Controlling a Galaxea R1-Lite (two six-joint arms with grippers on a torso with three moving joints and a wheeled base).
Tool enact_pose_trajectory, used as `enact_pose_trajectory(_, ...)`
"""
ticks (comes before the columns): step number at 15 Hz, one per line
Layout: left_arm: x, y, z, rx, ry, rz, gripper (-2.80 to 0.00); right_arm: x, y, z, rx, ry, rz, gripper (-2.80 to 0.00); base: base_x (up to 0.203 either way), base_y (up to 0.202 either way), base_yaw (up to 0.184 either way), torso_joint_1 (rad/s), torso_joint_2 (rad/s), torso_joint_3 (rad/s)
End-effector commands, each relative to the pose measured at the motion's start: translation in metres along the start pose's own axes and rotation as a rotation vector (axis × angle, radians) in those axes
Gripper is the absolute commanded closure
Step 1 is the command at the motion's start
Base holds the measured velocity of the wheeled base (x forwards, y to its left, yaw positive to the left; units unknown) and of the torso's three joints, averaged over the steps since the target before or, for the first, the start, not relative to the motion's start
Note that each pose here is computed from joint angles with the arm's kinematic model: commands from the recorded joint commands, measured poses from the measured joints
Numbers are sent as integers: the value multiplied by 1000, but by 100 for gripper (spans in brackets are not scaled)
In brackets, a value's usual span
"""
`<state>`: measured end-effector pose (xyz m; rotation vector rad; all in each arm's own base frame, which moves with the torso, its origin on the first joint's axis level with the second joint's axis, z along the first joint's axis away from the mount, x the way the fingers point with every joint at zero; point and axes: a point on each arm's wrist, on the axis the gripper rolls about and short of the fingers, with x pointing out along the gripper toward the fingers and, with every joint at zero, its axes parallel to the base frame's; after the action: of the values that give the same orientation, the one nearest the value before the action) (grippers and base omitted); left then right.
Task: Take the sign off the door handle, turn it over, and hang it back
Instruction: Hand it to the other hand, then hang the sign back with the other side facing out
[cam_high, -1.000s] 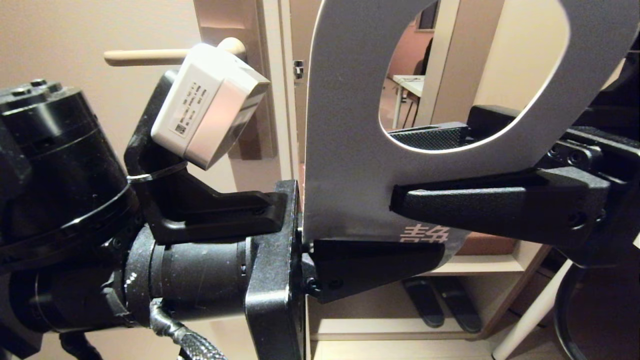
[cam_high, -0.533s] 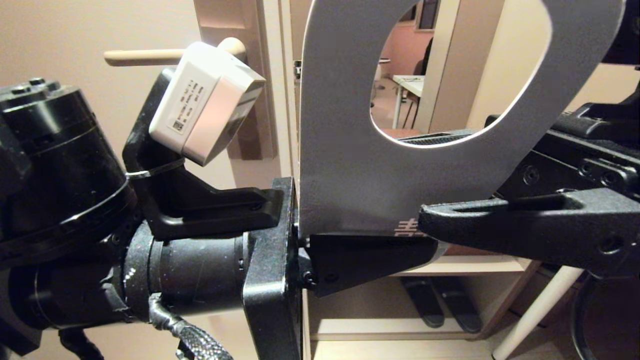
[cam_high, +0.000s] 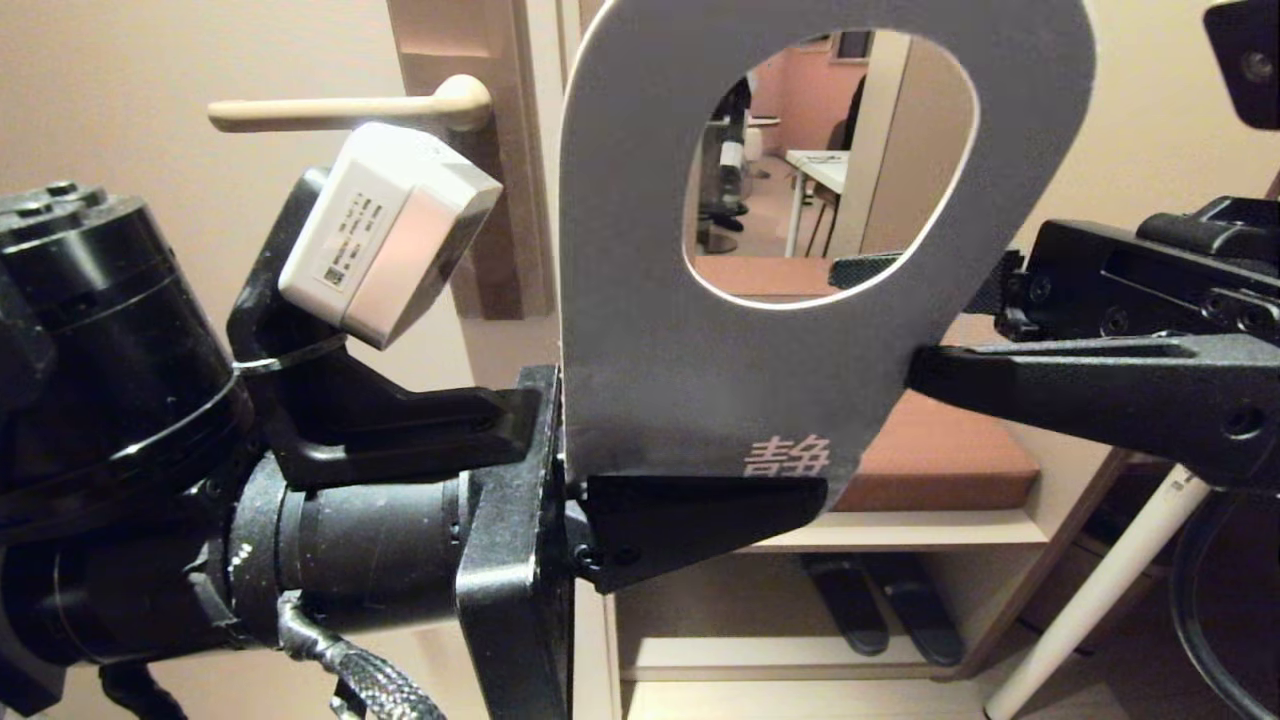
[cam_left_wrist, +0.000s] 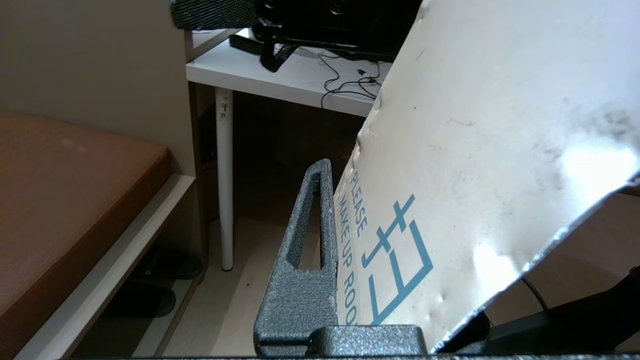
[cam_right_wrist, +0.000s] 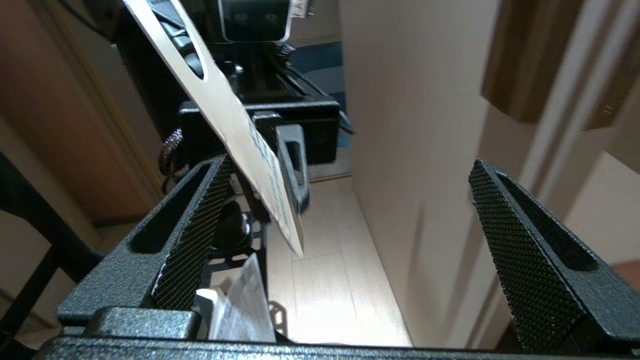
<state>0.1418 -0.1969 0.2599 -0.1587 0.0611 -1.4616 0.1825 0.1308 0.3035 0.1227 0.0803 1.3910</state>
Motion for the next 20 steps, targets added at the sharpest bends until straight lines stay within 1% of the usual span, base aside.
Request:
enact_pose_trajectory(1, -7, 4, 1, 4, -8, 25, 0, -11, 3, 1, -8, -12, -23, -280, 0, 0, 0, 0, 0, 0)
enact_pose_trajectory(3, -13, 11, 2, 6, -14, 66, 0, -18, 6, -3, 0, -10, -41, -280, 0, 0, 0, 0, 0, 0)
enact_pose_trajectory(6, -26, 19, 2, 9, -18, 124, 0, -35, 4, -12, 16, -6, -107, -280, 0, 0, 0, 0, 0, 0)
enact_pose_trajectory(7, -31, 22, 1, 8, -18, 148, 0, -42, 4, -17, 25, -2, -136, 0, 0, 0, 0, 0, 0, 0)
enact_pose_trajectory(9, -42, 27, -1, 19, -17, 197, 0, -54, 3, -24, 38, 0, -194, 0, 0, 0, 0, 0, 0, 0)
enact_pose_trajectory(11, -54, 32, -5, 49, -10, 250, 0, -64, -1, -29, 47, 0, -254, 0, 0, 0, 0, 0, 0, 0)
enact_pose_trajectory(14, -71, 31, -7, 63, -17, 304, 0, -71, -2, -35, 50, -11, -402, 0, 0, 0, 0, 0, 0, 0)
enact_pose_trajectory(16, -83, 29, -7, 70, -29, 356, 0, -75, -1, -43, 56, -9, -521, 0, 0, 0, 0, 0, 0, 0)
enact_pose_trajectory(18, -96, 30, -7, 76, -47, 464, 0, -79, 1, -54, 39, 9, -635, 0, 0, 0, 0, 0, 0, 0)
enact_pose_trajectory(20, -107, 32, -7, 92, -62, 578, 0, -85, 8, -63, 22, 19, -728, 0, 0, 0, 0, 0, 0, 0)
